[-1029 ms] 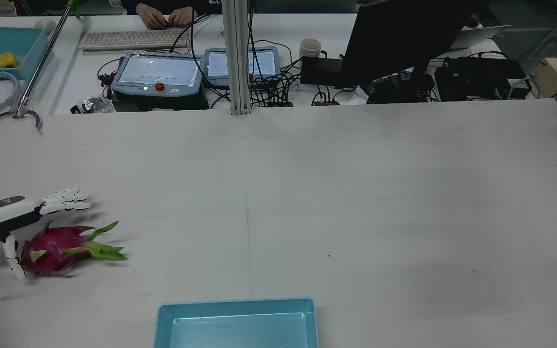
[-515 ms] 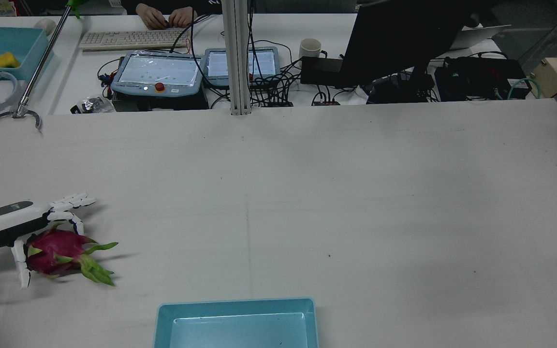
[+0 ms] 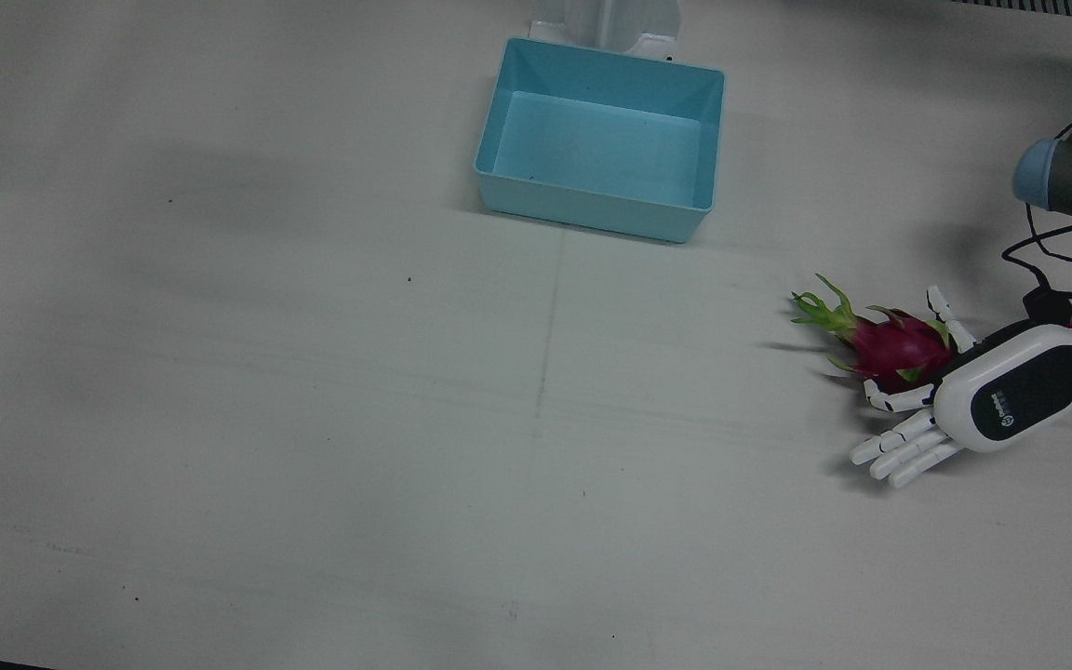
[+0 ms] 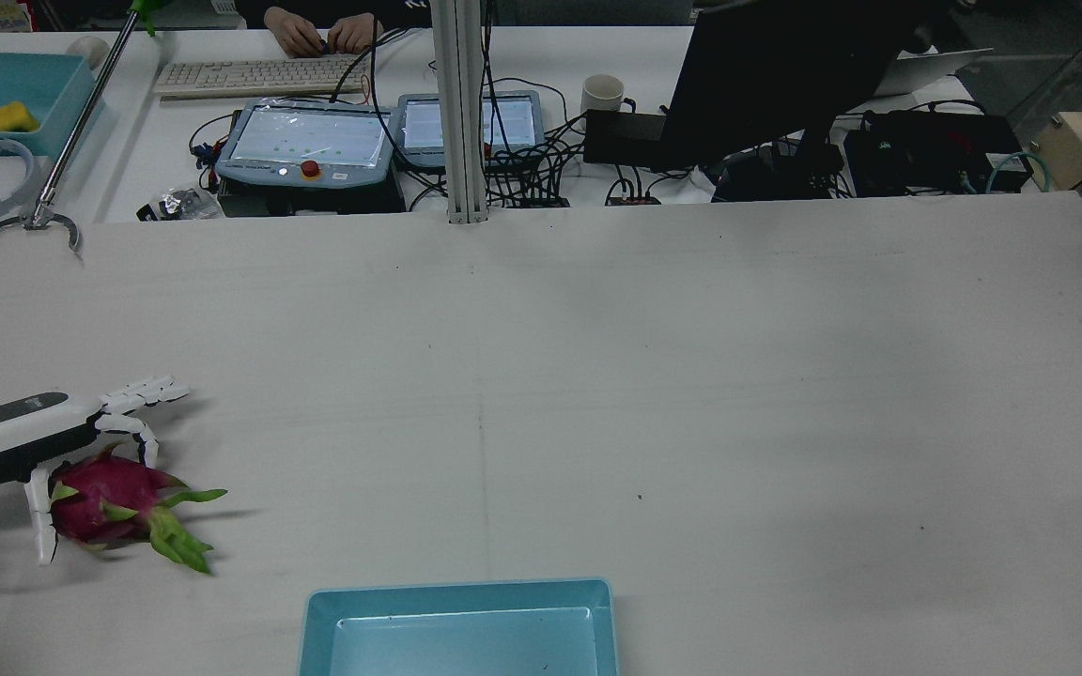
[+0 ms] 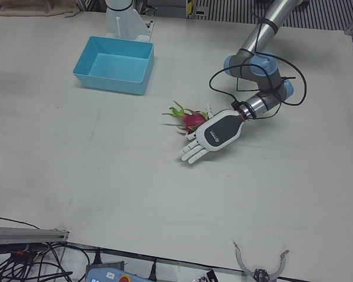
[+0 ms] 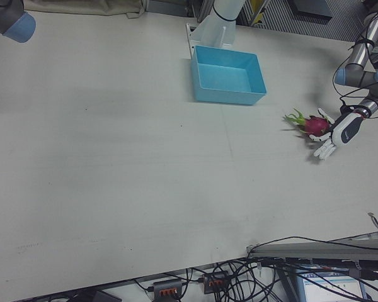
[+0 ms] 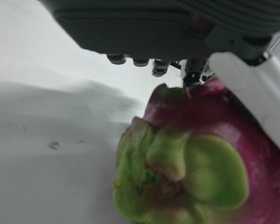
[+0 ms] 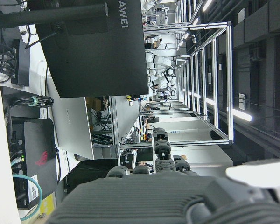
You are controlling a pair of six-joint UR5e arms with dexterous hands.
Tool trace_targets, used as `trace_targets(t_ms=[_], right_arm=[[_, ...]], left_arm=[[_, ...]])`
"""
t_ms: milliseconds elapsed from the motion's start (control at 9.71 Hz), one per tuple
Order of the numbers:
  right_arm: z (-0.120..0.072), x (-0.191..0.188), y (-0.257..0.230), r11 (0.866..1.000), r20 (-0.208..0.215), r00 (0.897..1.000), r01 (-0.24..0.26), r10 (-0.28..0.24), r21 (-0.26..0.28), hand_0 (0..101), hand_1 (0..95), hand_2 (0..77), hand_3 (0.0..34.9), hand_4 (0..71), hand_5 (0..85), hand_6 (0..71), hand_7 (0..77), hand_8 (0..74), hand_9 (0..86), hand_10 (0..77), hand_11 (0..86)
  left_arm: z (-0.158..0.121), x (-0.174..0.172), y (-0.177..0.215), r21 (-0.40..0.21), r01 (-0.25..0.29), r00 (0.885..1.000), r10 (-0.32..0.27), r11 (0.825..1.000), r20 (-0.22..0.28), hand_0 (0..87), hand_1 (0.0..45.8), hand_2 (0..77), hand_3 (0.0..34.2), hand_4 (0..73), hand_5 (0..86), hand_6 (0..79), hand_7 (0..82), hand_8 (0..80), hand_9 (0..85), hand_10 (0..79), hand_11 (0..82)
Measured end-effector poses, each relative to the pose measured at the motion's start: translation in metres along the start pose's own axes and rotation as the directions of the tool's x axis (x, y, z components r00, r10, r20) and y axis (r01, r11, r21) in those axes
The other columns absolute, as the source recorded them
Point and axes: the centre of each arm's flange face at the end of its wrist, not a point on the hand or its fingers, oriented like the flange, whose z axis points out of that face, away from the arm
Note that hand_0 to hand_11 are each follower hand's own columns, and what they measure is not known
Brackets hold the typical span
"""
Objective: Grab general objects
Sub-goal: 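Close the left hand's fingers around the dragon fruit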
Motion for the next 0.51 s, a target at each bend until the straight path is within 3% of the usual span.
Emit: trace_targets(t_ms=[103,206,309,412,515], right_arm=[[0.000,0.000,0.000,1.000,0.000,1.000,0.000,0.000,0.000,0,5.4,1.6,0.0,0.0,0.5,0.0,0.0,0.0,0.5,0.0,0.5],[0.000,0.000,0.000,1.000,0.000,1.000,0.000,0.000,-0.001,0,5.4,1.6,0.0,0.0,0.5,0.0,0.0,0.0,0.5,0.0,0.5],[0.000,0.000,0.000,1.000,0.000,1.000,0.000,0.000,-0.001,0,5.4,1.6,0.0,0.0,0.5,0.0,0.0,0.0,0.5,0.0,0.5],[0.000,0.000,0.001,1.000,0.000,1.000,0.001,-0.001,-0.001,0,5.4,1.6,0.0,0.0,0.5,0.0,0.0,0.0,0.5,0.0,0.5],[0.000,0.000,0.001,1.000,-0.001,1.000,0.001,-0.001,-0.001,0,5.4,1.6,0.0,0.0,0.5,0.0,0.0,0.0,0.5,0.0,0.5]], left_arm=[[0.001,0.001,0.000,-0.001,0.000,1.000,0.000,1.000,-0.002,60.3,0.0,6.5,0.0,26.2,45.8,0.5,11.4,1.1,0.5,0.5,1.1],[0.002,0.003,0.001,-0.003,0.001,1.000,-0.001,1.000,-0.008,60.3,0.0,6.5,0.0,26.2,45.8,0.5,11.4,1.1,0.5,0.5,1.1],[0.004,0.009,0.002,-0.006,0.003,1.000,-0.003,1.000,-0.017,55.8,0.0,20.2,0.0,28.9,45.8,0.5,14.2,1.1,0.5,0.5,1.1],[0.008,0.021,0.005,-0.010,0.003,1.000,-0.003,1.000,-0.029,55.8,0.0,20.2,0.0,28.9,45.8,0.5,14.2,1.1,0.5,0.5,1.1],[0.012,0.040,0.011,-0.018,0.003,0.999,-0.003,1.000,-0.039,54.3,0.0,25.1,0.0,29.5,45.8,1.1,15.3,1.1,0.5,0.5,1.1]])
